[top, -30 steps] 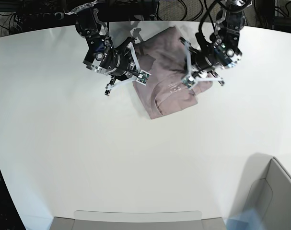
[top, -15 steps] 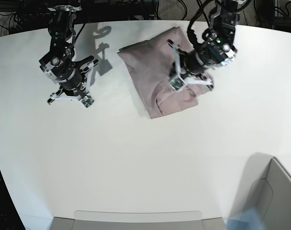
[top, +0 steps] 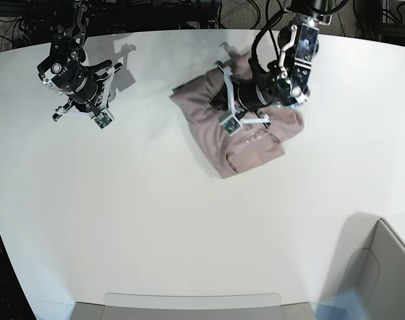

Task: Fold the T-shirt properly

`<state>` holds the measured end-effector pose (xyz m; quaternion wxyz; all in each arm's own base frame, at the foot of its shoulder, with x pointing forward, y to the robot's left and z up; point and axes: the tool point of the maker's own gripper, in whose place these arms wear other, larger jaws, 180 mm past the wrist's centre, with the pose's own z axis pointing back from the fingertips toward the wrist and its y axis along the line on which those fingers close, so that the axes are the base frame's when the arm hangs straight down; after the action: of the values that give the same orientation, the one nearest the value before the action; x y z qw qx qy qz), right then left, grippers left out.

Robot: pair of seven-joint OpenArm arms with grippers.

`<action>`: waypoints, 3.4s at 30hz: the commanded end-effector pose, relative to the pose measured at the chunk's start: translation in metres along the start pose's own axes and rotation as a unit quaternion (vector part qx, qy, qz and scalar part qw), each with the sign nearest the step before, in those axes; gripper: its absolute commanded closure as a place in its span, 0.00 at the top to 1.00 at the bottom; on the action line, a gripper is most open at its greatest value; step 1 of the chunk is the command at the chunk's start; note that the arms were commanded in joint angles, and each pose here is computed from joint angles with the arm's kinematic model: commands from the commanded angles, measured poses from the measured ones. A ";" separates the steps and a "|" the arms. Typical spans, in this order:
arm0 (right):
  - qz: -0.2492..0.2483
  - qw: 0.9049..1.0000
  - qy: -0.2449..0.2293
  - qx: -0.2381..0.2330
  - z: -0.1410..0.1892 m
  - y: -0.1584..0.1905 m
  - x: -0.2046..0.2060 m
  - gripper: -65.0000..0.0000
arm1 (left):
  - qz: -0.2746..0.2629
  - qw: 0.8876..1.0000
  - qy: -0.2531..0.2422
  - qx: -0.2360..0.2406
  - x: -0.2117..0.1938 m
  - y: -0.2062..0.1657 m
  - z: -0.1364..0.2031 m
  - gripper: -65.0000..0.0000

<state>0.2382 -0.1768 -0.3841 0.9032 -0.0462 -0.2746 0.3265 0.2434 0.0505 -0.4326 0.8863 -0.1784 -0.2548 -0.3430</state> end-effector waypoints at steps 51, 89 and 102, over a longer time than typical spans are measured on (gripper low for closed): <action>0.158 0.937 0.205 0.234 0.119 0.152 -0.189 0.00 | 0.241 0.912 0.200 0.266 -0.247 0.003 0.218 0.00; 0.135 0.847 0.290 0.424 -0.028 0.198 -0.309 0.00 | 0.402 0.854 0.250 0.215 -0.405 -0.088 0.004 0.00; 0.213 0.796 0.337 0.455 -0.010 0.190 -0.350 0.00 | 0.419 0.854 0.241 0.194 -0.388 -0.112 -0.017 0.00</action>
<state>-0.0861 -0.2314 -0.6093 0.7623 0.2070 0.2348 0.5665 -0.0707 0.1660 -0.6535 0.9966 -0.0035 0.0017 0.0829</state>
